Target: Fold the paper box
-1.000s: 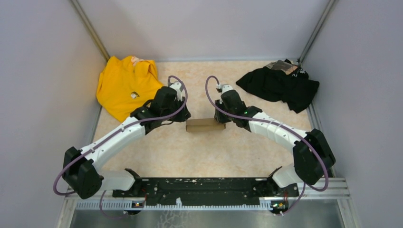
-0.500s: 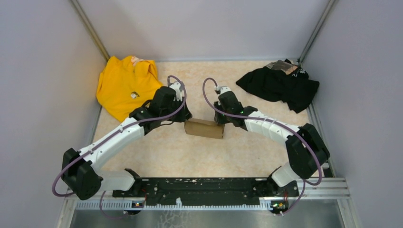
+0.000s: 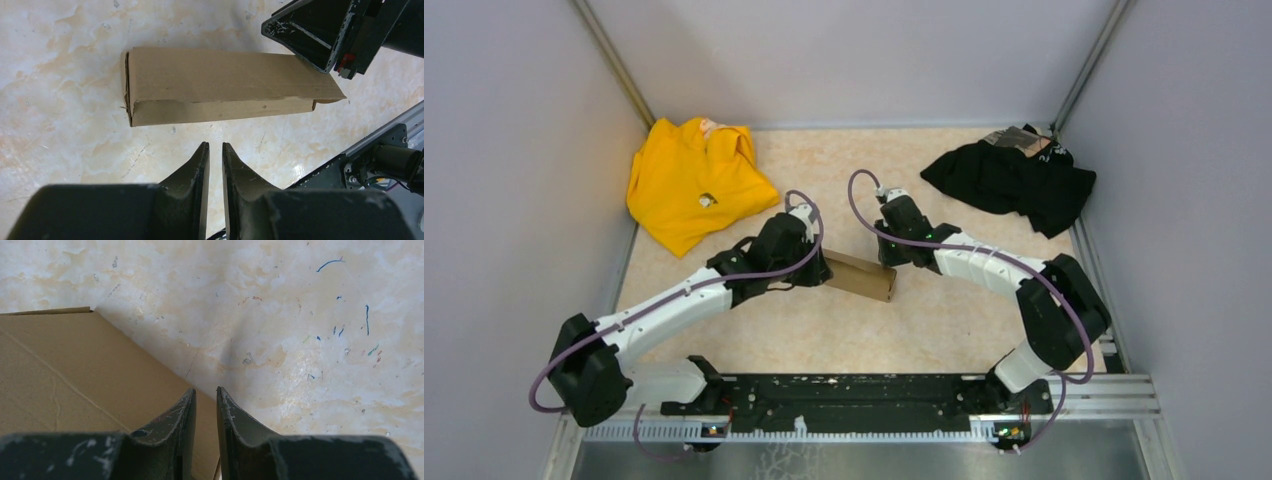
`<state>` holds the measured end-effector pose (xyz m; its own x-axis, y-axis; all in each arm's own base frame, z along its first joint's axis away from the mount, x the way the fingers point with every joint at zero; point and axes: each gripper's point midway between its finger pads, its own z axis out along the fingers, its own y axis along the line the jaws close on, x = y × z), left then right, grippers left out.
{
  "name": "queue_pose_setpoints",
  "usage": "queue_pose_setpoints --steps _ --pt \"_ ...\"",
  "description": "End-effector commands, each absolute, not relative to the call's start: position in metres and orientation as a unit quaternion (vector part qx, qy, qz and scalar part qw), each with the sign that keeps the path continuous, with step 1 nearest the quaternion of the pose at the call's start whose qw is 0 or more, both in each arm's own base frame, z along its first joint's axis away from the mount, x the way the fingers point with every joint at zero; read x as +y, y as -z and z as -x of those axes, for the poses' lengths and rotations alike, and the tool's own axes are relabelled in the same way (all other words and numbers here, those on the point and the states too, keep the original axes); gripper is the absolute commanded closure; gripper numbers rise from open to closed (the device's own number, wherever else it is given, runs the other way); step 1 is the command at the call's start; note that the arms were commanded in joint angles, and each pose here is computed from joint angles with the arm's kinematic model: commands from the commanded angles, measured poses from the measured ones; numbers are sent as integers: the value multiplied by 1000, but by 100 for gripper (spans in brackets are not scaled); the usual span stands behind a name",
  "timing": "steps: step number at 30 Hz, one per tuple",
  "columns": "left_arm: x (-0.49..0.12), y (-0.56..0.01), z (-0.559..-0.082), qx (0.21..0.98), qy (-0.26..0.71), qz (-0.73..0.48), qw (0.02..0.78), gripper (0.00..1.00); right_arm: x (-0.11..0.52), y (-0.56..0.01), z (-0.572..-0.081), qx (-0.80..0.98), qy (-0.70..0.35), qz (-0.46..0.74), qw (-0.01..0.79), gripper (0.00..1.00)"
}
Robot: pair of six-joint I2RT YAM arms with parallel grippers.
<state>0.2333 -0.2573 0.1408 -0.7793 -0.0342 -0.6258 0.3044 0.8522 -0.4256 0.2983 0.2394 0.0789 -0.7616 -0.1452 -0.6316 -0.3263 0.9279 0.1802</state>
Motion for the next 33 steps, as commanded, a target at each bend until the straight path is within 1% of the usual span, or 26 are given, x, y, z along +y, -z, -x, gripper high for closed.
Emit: queue_pose_setpoints --steps 1,5,8,15,17,21,24,29,33 --pt "-260 -146 -240 897 264 -53 350 80 249 -87 -308 922 -144 121 339 78" --pt "-259 -160 -241 891 267 -51 364 80 246 -103 -312 912 -139 132 363 72" --pt "-258 -169 -238 890 267 -56 365 80 247 -130 -315 893 -152 152 395 71" --pt "-249 -162 -223 894 272 -39 353 80 251 -176 -309 856 -183 197 443 72" --pt "-249 -157 -219 898 271 -37 346 80 256 -184 -305 846 -201 214 445 73" --pt "-251 -139 -211 907 264 -36 325 81 273 -187 -292 834 -242 259 423 75" --pt "-252 -129 -207 911 259 -30 319 84 284 -184 -283 826 -269 283 407 76" --pt "-252 -118 -202 913 253 -20 319 85 296 -183 -275 815 -293 302 398 76" --pt "-250 -101 -208 917 235 -13 321 85 305 -179 -271 812 -300 315 388 77"
